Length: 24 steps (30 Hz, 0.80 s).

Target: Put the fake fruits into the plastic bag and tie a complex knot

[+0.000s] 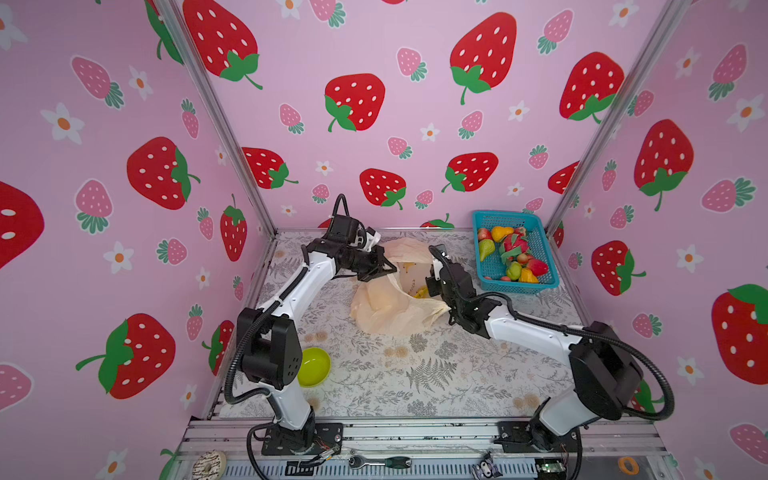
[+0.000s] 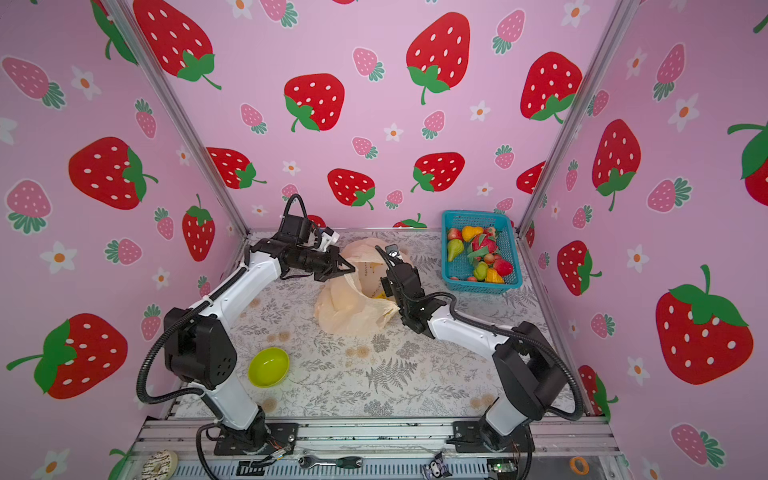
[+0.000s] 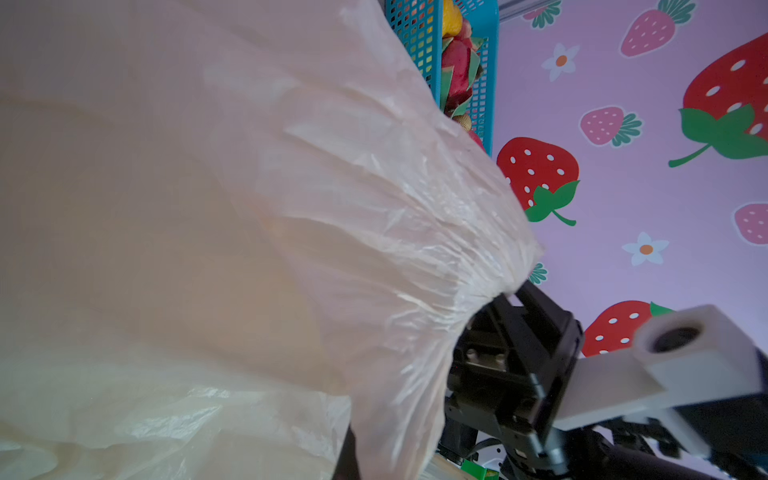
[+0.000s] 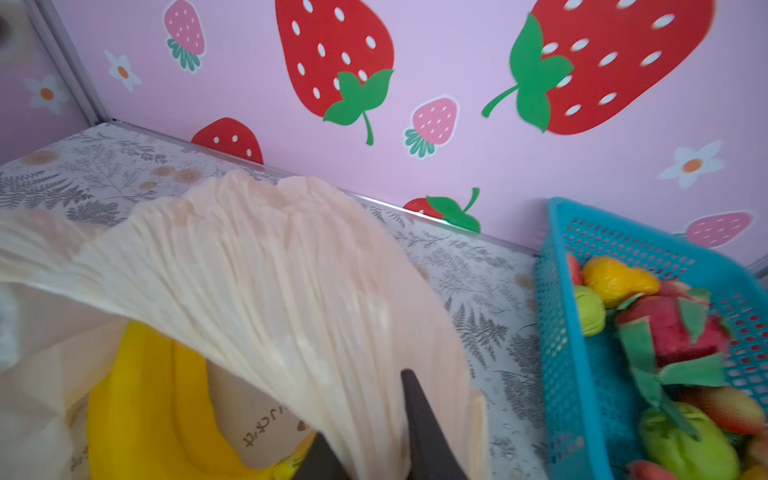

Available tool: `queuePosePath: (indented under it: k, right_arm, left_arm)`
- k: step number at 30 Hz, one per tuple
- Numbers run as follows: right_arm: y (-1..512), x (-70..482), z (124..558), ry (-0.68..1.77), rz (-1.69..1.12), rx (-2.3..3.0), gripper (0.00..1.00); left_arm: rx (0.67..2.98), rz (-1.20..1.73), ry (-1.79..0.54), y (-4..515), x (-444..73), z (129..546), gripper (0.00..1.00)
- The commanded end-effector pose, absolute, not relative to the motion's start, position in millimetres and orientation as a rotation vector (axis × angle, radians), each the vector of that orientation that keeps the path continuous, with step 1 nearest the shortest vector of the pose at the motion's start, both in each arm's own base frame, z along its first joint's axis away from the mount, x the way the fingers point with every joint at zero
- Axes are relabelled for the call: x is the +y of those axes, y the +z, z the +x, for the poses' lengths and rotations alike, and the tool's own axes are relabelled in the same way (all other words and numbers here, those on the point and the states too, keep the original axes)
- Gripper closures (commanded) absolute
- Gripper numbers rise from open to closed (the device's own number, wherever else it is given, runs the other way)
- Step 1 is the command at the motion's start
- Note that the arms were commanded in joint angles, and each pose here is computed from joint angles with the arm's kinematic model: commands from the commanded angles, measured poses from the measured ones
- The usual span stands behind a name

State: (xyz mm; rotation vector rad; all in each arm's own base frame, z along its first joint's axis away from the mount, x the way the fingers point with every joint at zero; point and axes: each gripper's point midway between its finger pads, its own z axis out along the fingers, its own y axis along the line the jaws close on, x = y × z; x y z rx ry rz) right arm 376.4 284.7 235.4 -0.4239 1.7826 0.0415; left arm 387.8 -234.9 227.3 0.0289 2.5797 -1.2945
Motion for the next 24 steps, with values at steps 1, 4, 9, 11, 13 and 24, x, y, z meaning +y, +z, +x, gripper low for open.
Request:
queuePosePath:
  k: [1,4,9,11,13,24]
  right_arm:
    - [246.6,245.9,387.0,-0.183,-0.405,1.793,0.84]
    - [254.9,242.0,392.7,-0.220,-0.454,1.794,0.84]
    - [257.5,242.0,409.6,-0.272,-0.536,1.810,0.84]
    - [254.8,240.6,420.8,-0.300,-0.558,1.832,0.81]
    - [256.0,239.5,433.3,-0.322,-0.566,1.854,0.77]
    - [259.1,248.5,454.0,-0.304,-0.672,1.895,0.38]
  left_arm:
    - [2.573,0.107,-1.269,238.2,-232.8,381.1,1.00]
    - [2.593,0.135,-1.249,234.2,-231.7,379.8,1.00]
    - [2.607,0.161,-1.255,230.0,-233.1,378.1,1.00]
    - [2.613,0.161,-1.262,228.7,-233.8,377.5,1.00]
    - [2.617,0.161,-1.266,227.7,-234.7,377.2,1.00]
    - [2.641,0.097,-1.286,217.9,-240.2,379.3,1.00]
